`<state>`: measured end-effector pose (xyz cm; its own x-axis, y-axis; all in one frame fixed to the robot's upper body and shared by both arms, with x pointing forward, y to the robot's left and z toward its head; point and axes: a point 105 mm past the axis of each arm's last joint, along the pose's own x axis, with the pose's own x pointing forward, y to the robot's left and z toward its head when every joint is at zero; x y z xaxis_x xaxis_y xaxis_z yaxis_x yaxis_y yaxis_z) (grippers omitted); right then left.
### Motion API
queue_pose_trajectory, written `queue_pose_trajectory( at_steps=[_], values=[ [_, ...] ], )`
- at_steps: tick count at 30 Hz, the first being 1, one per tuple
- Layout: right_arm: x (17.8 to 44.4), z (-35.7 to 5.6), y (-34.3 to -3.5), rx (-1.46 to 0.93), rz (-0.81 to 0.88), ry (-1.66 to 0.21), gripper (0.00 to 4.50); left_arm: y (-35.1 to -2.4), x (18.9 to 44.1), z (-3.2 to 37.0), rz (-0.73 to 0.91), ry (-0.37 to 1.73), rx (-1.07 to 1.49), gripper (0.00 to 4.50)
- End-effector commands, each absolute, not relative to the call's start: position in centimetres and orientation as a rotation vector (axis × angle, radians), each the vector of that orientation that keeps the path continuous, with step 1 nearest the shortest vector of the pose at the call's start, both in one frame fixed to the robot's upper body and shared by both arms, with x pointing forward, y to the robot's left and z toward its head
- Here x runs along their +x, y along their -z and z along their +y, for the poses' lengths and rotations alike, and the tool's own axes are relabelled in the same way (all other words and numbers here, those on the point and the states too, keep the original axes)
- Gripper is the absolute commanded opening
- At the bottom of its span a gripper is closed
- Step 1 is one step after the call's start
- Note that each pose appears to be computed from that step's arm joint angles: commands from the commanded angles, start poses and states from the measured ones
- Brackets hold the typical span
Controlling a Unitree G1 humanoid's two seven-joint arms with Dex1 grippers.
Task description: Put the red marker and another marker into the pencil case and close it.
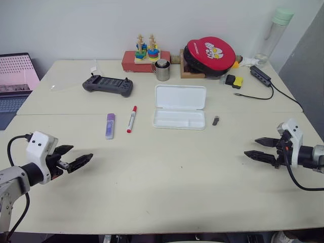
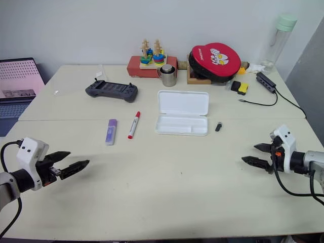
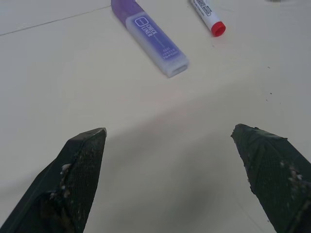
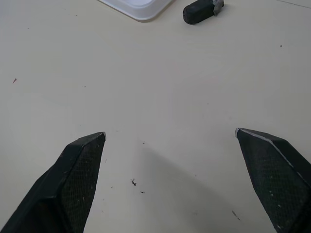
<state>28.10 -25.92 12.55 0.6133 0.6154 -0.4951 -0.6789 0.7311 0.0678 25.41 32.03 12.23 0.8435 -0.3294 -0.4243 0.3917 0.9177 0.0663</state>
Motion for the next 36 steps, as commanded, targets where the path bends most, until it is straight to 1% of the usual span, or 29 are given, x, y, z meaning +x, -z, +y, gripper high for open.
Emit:
queue_pose_trajectory(
  at_steps=[1,16,18,22,24,26,31,36],
  values=[
    [28.2,-25.8,-13.6,-0.162,0.488,-0.762,4.50,-13.5,25.6,32.6,0.371,0.360,0.177,4.44],
    [28.2,-25.1,-13.9,-0.163,0.477,-0.781,4.50,-13.4,26.1,32.4,0.357,0.369,0.180,4.44],
    [28.8,-23.9,-14.6,-0.180,0.442,-0.822,4.50,-13.6,26.8,30.8,0.338,0.420,0.171,4.44],
    [30.7,-20.4,-16.4,-0.252,0.363,-0.926,4.50,-14.3,28.7,25.0,0.264,0.624,0.177,4.44],
    [31.7,-18.6,-17.2,-0.301,0.329,-0.980,4.50,-14.8,29.3,21.5,0.221,0.760,0.165,4.44],
    [32.7,-17.0,-17.8,-0.328,0.307,-1.029,4.50,-15.2,29.7,19.1,0.191,0.861,0.156,4.44],
    [35.7,-13.5,-17.3,-0.420,0.312,-1.119,4.50,-15.9,30.2,14.6,0.130,1.069,0.171,4.44],
    [37.5,-11.0,-15.2,-0.514,0.376,-1.187,4.50,-16.4,31.1,12.3,0.076,1.146,0.191,4.44]
  ],
)
